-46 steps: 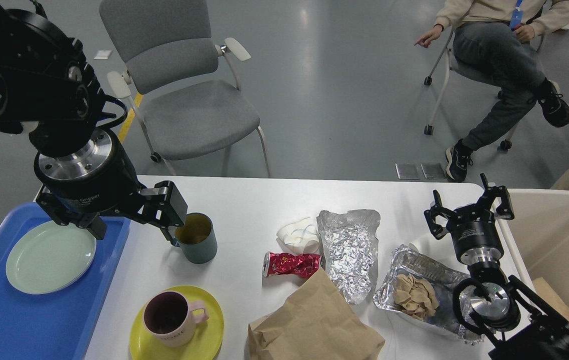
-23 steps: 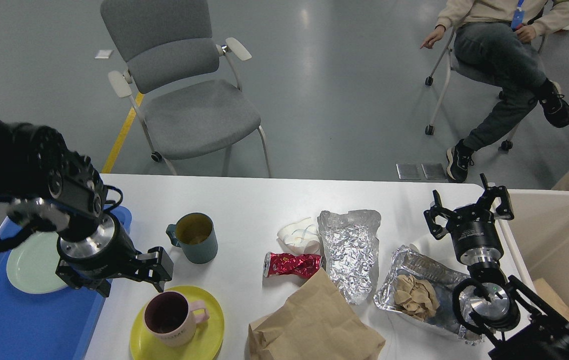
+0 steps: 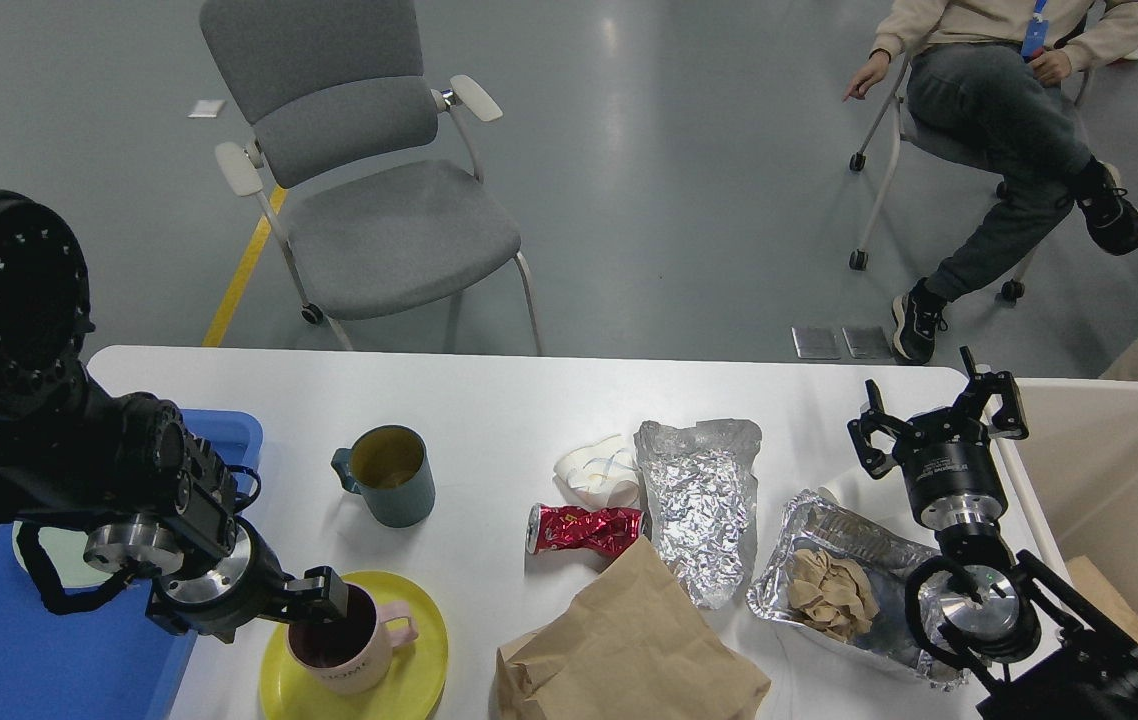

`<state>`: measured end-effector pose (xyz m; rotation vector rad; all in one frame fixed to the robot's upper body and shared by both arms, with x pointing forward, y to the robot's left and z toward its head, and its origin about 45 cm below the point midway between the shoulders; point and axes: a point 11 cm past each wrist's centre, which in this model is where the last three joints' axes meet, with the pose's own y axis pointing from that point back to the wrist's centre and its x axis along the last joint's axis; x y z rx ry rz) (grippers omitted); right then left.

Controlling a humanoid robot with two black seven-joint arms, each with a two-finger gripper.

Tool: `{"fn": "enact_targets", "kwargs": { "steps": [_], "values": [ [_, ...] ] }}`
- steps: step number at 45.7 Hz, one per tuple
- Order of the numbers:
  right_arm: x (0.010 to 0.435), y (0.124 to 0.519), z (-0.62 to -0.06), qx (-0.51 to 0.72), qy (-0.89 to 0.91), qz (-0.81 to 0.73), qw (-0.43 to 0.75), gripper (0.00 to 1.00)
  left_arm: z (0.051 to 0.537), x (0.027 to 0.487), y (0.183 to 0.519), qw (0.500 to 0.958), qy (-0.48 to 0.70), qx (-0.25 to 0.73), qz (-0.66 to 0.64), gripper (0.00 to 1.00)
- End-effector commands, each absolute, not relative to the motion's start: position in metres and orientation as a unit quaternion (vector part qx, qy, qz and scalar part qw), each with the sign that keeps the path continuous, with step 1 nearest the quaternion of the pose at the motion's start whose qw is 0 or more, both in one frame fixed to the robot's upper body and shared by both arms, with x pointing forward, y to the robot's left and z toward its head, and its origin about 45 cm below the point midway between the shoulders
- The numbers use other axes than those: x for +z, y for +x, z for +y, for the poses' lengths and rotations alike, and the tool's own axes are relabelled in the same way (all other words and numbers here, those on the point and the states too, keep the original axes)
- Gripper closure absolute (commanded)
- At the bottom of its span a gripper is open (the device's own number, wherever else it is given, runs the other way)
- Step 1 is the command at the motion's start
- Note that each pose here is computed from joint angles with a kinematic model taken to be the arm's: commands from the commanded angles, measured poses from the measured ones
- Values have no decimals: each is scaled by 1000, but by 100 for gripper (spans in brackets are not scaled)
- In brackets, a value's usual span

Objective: Tidy desktop
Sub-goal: 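Lower the left gripper and grasp the pink mug, then lift the pink mug and place it on the blue tray corner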

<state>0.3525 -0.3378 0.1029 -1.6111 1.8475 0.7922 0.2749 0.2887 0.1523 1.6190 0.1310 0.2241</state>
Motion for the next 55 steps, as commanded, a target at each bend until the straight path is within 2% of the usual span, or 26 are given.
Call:
{"fn": "enact_targets", "kwargs": {
  "steps": [1,8,17,18,19,20,25,32,55],
  "values": [
    [103,353,-338,295,-600,689,279,0,289,137,275,681,724,97,53,10],
    [103,353,-338,295,-601,689,279,0,284,126,276,688,717,99,51,17],
    [103,353,-338,295,-600,689,279,0,281,118,271,693,712,94,58,41],
    [103,353,-338,295,-600,689,279,0,280,117,270,694,711,94,60,44],
    [103,353,-338,295,-601,689,279,0,281,115,270,693,712,94,60,53],
    [103,353,-338,295,-601,689,279,0,281,114,269,693,712,93,62,58],
    [103,353,-338,295,-601,689,279,0,283,113,269,690,716,92,63,80],
    [103,353,-338,295,-600,689,280,0,292,115,269,659,743,92,65,99],
    [103,353,-338,295,-601,689,279,0,294,128,273,656,746,85,74,100]
  ]
}}
